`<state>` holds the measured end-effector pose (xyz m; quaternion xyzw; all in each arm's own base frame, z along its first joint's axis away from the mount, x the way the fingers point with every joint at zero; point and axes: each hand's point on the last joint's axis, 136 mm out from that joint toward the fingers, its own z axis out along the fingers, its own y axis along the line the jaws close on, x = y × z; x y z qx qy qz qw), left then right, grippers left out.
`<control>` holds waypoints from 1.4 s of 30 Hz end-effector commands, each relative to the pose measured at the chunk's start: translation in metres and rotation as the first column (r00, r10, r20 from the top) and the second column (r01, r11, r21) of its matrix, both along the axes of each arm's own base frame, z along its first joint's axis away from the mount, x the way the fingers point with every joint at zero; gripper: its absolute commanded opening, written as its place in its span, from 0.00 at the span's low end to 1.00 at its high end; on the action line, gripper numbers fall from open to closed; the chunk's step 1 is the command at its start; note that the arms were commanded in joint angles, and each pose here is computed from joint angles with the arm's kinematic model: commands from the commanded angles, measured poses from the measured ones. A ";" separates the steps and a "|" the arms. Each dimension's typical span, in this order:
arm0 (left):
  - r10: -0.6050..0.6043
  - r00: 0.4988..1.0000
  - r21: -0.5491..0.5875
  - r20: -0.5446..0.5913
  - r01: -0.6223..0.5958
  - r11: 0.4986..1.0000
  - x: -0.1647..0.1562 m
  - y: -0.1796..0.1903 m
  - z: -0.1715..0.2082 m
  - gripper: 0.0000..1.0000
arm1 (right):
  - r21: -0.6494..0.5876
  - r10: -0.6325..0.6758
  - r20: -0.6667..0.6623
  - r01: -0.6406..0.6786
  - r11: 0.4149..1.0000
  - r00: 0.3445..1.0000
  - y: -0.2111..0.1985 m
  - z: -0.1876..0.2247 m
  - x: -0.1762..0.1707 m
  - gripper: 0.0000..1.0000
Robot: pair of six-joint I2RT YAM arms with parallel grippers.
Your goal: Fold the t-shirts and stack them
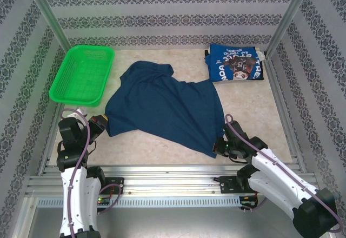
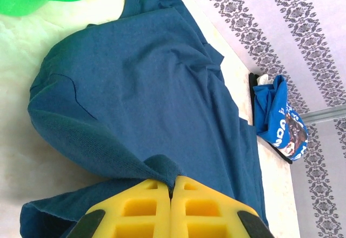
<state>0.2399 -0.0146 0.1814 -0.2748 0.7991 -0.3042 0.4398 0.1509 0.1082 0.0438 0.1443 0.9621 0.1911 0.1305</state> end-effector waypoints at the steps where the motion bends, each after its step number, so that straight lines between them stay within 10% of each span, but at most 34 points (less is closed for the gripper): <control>1: 0.009 1.000 0.023 0.027 -0.010 1.000 0.001 0.003 0.008 0.00 | 0.025 -0.016 0.034 0.015 1.000 0.999 0.005 0.008 0.009 0.00; 8: 0.007 0.984 -0.010 0.177 -0.005 1.000 0.024 0.005 0.048 0.00 | 0.115 -0.002 0.202 -0.022 0.993 0.979 0.014 0.088 0.067 0.00; 18: -0.044 0.880 0.279 0.474 -0.102 0.955 0.048 0.027 0.242 0.00 | 0.100 -0.070 0.542 0.019 0.995 0.838 -0.046 0.289 0.146 0.00; 33: -0.046 0.717 0.232 0.696 -0.164 0.959 0.094 0.055 0.421 0.00 | 0.279 -0.245 0.761 0.038 0.960 0.601 -0.099 0.457 0.161 0.00; 42: -0.070 0.683 0.236 0.727 -0.153 0.960 0.148 0.074 0.466 0.00 | 0.330 -0.281 0.825 -0.014 0.944 0.490 -0.113 0.537 0.186 0.00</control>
